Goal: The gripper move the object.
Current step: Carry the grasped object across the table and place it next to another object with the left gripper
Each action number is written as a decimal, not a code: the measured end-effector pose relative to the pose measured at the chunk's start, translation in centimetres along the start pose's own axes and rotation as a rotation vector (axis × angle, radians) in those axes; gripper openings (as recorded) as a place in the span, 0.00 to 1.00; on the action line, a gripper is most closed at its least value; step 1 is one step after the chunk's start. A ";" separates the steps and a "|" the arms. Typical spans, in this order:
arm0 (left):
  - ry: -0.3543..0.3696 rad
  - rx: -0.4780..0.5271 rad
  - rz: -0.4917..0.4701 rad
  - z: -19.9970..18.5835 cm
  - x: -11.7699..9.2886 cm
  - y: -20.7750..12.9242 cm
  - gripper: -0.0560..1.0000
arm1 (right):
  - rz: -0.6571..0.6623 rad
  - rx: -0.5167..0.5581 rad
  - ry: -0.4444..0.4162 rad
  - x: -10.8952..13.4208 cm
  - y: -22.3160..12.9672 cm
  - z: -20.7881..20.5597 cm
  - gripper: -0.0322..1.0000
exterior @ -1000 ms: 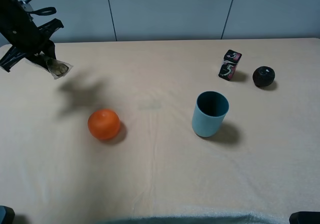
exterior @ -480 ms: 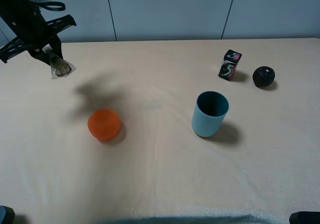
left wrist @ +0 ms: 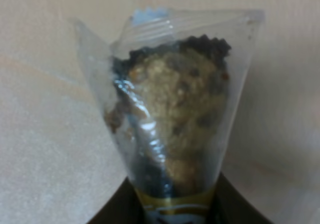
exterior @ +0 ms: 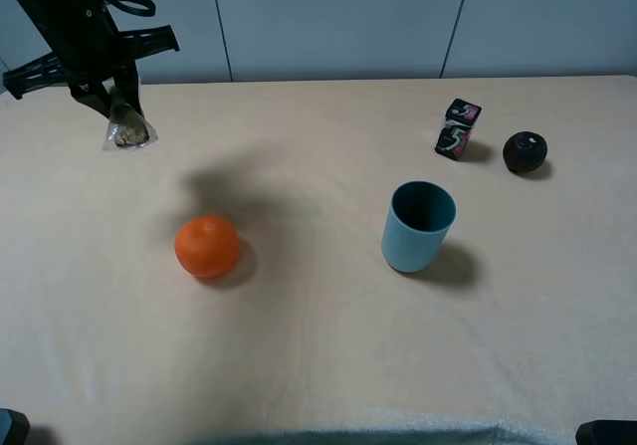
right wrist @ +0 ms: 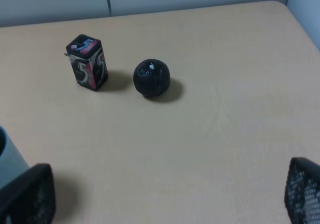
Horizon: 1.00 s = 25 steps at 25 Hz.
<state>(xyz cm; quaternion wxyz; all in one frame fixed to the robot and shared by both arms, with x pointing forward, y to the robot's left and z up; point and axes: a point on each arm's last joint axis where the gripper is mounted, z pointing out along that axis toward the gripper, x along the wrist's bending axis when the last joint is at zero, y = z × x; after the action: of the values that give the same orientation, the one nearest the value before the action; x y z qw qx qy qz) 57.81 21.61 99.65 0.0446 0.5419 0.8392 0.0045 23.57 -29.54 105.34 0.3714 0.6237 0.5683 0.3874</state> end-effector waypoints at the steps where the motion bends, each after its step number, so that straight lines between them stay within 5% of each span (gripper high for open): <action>1: 0.003 0.004 0.021 0.0 -0.1 -0.1 0.26 | 0.000 0.000 0.000 0.0 0.0 0.0 0.70; 10: -0.018 -0.019 0.210 -0.9 -2.7 -1.2 0.26 | 0.000 -0.001 0.000 0.0 0.0 0.0 0.70; 25: -0.024 -0.054 0.522 -1.3 -12.7 -4.0 0.26 | 0.000 -0.001 0.000 0.0 0.0 0.0 0.70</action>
<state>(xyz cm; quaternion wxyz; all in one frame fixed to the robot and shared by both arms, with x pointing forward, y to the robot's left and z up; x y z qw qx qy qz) 59.21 8.48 101.56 0.0665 0.7387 0.6700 0.0319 23.57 -29.54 105.34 0.3717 0.6235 0.5682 0.3876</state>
